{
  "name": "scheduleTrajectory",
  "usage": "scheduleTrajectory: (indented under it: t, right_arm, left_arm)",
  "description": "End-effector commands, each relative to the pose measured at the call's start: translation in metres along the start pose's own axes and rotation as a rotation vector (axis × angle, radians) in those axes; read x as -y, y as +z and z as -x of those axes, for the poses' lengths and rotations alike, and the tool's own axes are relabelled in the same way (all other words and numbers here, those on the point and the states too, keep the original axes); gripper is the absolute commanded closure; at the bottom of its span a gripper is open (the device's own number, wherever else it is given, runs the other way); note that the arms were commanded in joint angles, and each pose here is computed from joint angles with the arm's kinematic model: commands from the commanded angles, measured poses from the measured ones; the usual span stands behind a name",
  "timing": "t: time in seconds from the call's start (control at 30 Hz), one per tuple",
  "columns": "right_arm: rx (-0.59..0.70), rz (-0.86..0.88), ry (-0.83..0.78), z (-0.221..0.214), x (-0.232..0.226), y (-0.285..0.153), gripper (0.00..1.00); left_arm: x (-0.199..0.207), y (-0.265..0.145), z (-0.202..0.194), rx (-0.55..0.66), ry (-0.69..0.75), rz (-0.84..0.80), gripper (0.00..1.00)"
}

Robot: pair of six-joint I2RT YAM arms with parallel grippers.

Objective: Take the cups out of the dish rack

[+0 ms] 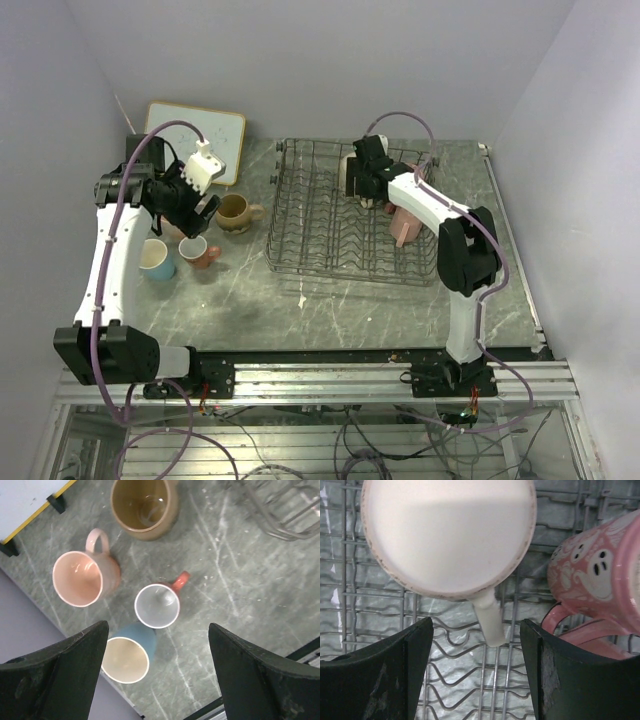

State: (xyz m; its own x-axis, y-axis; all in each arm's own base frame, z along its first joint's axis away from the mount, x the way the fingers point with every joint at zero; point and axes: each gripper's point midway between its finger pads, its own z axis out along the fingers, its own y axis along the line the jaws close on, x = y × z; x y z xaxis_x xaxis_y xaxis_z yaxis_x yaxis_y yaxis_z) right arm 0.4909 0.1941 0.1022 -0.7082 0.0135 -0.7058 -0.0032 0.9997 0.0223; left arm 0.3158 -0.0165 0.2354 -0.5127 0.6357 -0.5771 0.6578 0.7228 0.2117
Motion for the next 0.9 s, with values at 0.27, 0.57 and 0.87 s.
scheduleTrajectory:
  t: [0.27, 0.57, 0.87]
  right_arm:
    - [-0.014, -0.075, -0.088, -0.001, 0.015, 0.024, 0.31]
    - [-0.052, -0.036, -0.099, -0.015, 0.005, 0.044, 0.48]
    - [-0.014, -0.022, -0.091, -0.006, 0.003, 0.038, 0.85]
  left_arm:
    - [0.033, -0.024, 0.020, 0.108, -0.025, -0.105, 0.09]
    - [0.038, -0.028, 0.024, 0.136, -0.028, -0.118, 0.08]
    - [0.042, -0.028, 0.024, 0.145, -0.035, -0.127, 0.07]
